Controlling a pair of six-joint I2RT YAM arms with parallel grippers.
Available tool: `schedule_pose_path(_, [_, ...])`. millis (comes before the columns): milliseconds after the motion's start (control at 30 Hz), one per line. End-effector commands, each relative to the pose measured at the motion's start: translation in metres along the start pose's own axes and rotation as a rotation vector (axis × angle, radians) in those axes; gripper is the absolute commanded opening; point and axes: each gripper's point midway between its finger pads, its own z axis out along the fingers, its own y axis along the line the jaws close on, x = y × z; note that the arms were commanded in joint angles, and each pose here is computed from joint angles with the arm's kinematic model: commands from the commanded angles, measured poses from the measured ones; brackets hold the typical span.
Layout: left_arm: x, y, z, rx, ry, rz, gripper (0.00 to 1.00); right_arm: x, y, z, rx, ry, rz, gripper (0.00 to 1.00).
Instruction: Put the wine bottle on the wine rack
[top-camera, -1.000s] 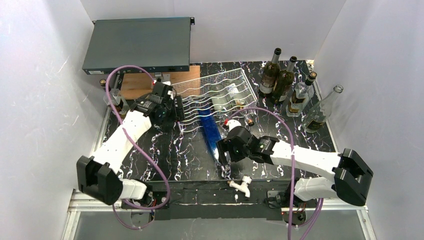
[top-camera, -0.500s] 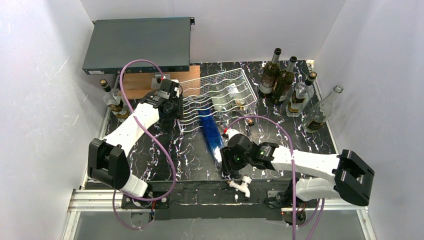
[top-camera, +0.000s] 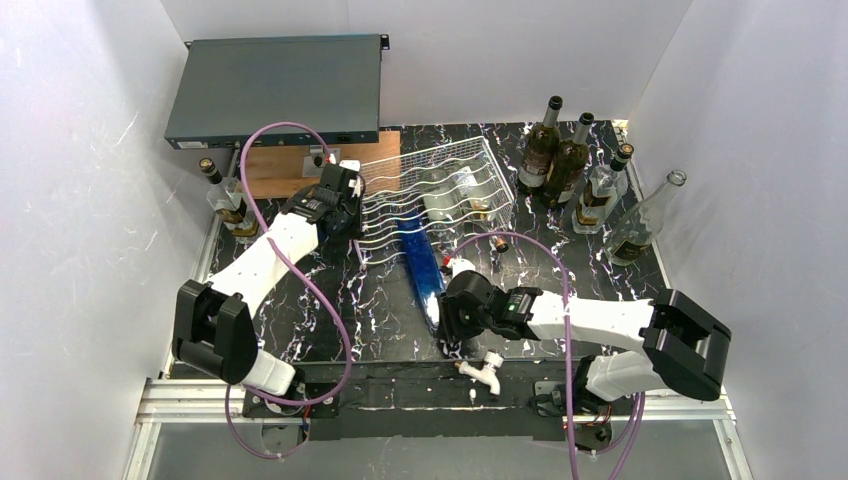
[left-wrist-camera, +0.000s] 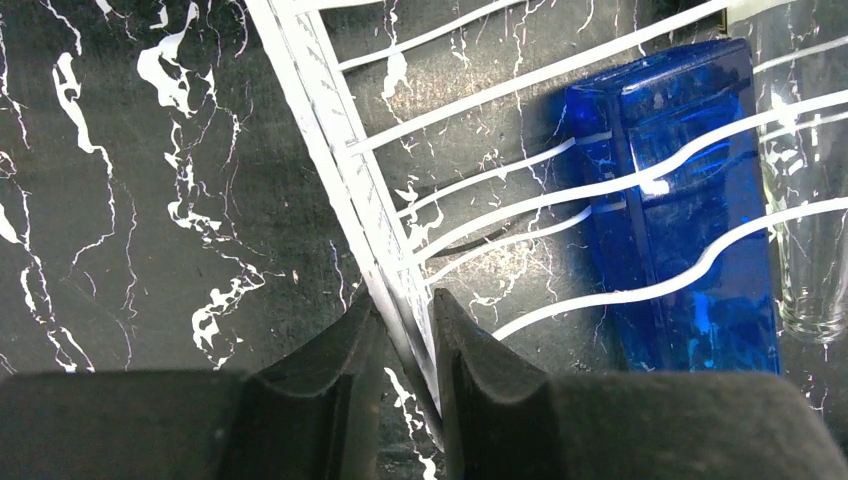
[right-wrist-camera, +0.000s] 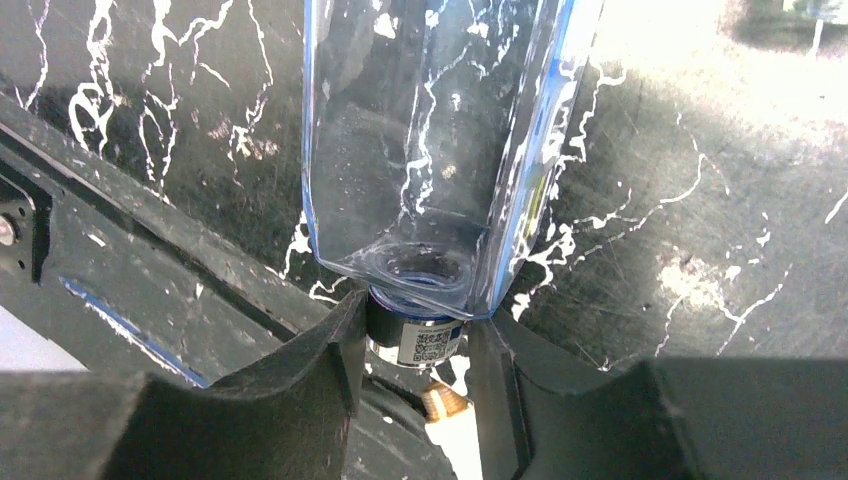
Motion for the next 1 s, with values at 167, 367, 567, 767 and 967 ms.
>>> schedule_pose_path(167, [0.013, -0.01, -0.006, 0.043, 0.015, 0.098, 0.08, -0.038, 0.005, 0.007, 0.021, -0.173, 0.048, 0.36])
schedule_pose_path(367, [0.014, -0.011, -0.004, 0.031, 0.016, 0.124, 0.0, -0.066, 0.007, 0.008, 0.058, -0.258, 0.02, 0.33])
schedule_pose_path(567, [0.014, -0.012, -0.004, 0.036, 0.011, 0.129, 0.0, -0.082, 0.011, 0.019, 0.097, -0.275, -0.016, 0.33])
schedule_pose_path(767, [0.014, -0.009, -0.005, 0.023, 0.005, 0.136, 0.0, -0.103, 0.012, 0.025, 0.136, -0.303, -0.053, 0.34])
schedule_pose_path(967, [0.014, -0.007, -0.004, 0.018, 0.003, 0.14, 0.0, -0.119, 0.002, 0.032, 0.164, -0.299, -0.064, 0.34])
